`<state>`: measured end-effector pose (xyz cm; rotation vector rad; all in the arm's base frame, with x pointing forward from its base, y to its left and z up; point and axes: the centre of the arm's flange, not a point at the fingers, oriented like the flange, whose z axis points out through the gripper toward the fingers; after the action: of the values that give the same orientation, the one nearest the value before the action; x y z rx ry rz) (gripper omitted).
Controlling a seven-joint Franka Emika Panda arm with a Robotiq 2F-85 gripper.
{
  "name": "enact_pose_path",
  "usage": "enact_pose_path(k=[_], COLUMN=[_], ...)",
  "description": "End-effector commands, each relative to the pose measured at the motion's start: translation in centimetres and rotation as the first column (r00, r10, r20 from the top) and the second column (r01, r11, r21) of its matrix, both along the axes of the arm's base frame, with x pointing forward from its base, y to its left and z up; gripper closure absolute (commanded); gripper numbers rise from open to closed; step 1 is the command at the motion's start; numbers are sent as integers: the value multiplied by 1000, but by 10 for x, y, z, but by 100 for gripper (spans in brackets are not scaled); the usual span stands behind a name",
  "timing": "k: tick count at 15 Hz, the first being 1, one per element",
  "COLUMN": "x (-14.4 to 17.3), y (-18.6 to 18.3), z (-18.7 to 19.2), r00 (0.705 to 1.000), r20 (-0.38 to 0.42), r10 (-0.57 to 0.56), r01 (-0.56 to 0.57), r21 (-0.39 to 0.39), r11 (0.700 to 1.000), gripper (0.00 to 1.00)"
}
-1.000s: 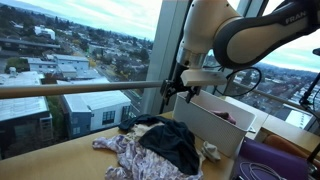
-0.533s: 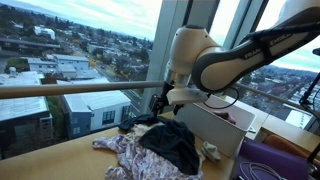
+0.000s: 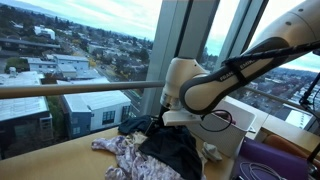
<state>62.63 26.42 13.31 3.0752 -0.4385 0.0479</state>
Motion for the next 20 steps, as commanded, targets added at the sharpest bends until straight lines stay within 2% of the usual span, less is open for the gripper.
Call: enact_pose_path(k=[1, 2, 8, 12, 14, 16, 20], x=[-4, -5, -6, -7, -9, -12, -20], y=[9, 9, 7, 10, 12, 15, 27], z=[-17, -17, -15, 0, 6, 11, 47], r00=[998, 998, 997, 997, 997, 997, 998], r20=[-60, -64, -81, -74, -70, -71, -47], r10=[11, 13, 18, 27, 29, 30, 33], r01=[-7, -9, -10, -17, -19, -19, -24], r21=[58, 66, 91, 124, 139, 157, 176], r11=[998, 998, 996, 992, 990, 987, 984], gripper=[8, 26, 71, 100, 96, 100, 100])
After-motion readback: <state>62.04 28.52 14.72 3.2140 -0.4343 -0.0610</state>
